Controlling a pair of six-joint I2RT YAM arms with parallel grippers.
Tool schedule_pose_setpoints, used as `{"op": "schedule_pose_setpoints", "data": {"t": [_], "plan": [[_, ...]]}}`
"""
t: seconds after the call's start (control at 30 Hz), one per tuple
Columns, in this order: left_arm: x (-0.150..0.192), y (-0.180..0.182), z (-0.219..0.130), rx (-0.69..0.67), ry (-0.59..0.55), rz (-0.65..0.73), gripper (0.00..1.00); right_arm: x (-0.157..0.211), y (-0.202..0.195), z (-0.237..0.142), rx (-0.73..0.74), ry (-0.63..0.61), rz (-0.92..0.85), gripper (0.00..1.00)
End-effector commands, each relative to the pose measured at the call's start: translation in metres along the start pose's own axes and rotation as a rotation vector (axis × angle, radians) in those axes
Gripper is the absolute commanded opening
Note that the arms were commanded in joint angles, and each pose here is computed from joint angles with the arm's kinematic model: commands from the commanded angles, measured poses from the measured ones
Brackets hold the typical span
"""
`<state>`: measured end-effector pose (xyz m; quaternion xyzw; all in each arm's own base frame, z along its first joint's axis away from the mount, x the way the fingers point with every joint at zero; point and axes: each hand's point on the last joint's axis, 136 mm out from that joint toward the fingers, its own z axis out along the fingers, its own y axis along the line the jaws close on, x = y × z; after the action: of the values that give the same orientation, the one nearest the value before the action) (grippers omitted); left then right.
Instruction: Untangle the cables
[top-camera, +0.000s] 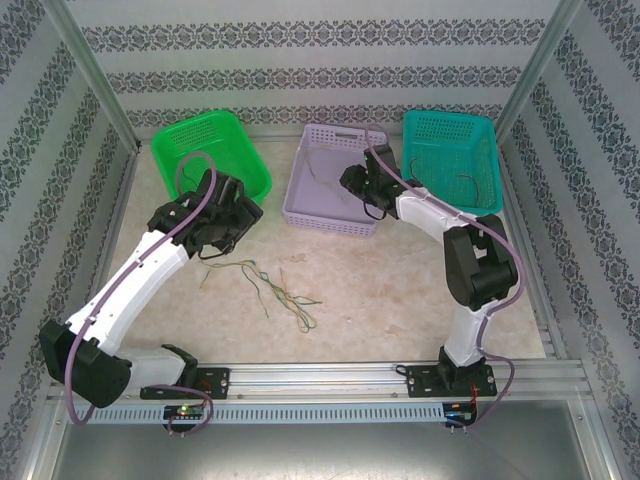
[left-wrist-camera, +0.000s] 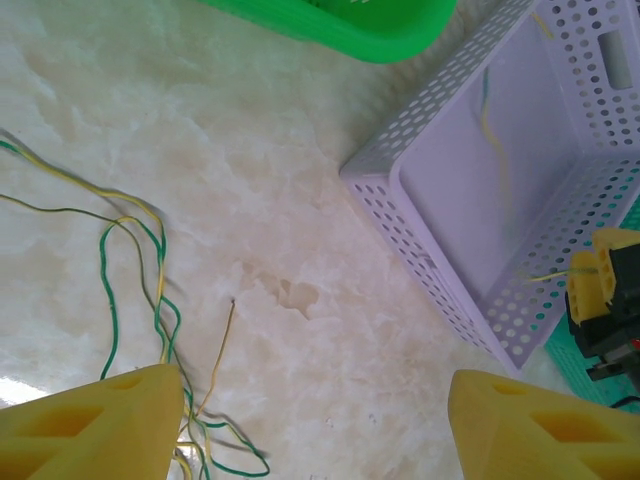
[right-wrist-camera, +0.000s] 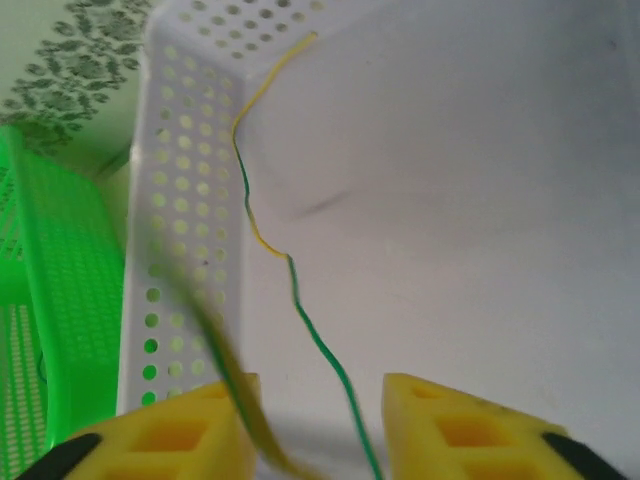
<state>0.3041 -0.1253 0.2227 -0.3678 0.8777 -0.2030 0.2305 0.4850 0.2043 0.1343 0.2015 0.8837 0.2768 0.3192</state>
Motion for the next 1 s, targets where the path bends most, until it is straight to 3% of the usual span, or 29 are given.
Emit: {"op": "schedule_pose_setpoints", "data": {"t": [0.0,0.17,0.27,0.37,0.47,0.53,0.67,0.73,0.83,0.97], "plan": [[0.008,0.013,-0.006,-0.027,0.017,-0.005,0.71,-0.005,0.007,-0.044,0.044,0.004,-0.031,0.53],[0.017,0.026,0.005,-0.078,0.054,0.006,0.71,-0.02,0.001,-0.097,0.088,-0.06,-0.039,0.61],[0.024,0.04,0.015,-0.131,0.081,0.013,0.72,-0.028,0.014,-0.124,0.06,-0.092,-0.115,0.57],[0.043,0.057,0.041,-0.173,0.177,-0.018,0.74,-0.012,0.028,-0.142,0.027,-0.065,-0.242,0.53],[0.066,0.071,0.071,-0.216,0.29,-0.031,0.74,0.042,0.039,-0.148,-0.049,0.051,-0.414,0.48],[0.077,0.086,0.088,-0.27,0.336,-0.025,0.74,0.099,0.045,-0.15,-0.111,0.168,-0.574,0.46],[0.082,0.106,0.105,-0.319,0.35,-0.033,0.68,0.216,0.045,-0.155,-0.254,0.425,-0.821,0.48],[0.075,0.113,0.103,-0.339,0.326,-0.031,0.64,0.265,0.036,-0.152,-0.259,0.545,-0.939,0.5],[0.067,0.118,0.093,-0.33,0.289,-0.017,0.53,0.302,0.023,-0.138,-0.23,0.644,-1.001,0.51],[0.083,0.122,0.092,-0.291,0.362,-0.019,0.51,0.325,0.012,-0.119,-0.206,0.733,-0.967,0.51]]}}
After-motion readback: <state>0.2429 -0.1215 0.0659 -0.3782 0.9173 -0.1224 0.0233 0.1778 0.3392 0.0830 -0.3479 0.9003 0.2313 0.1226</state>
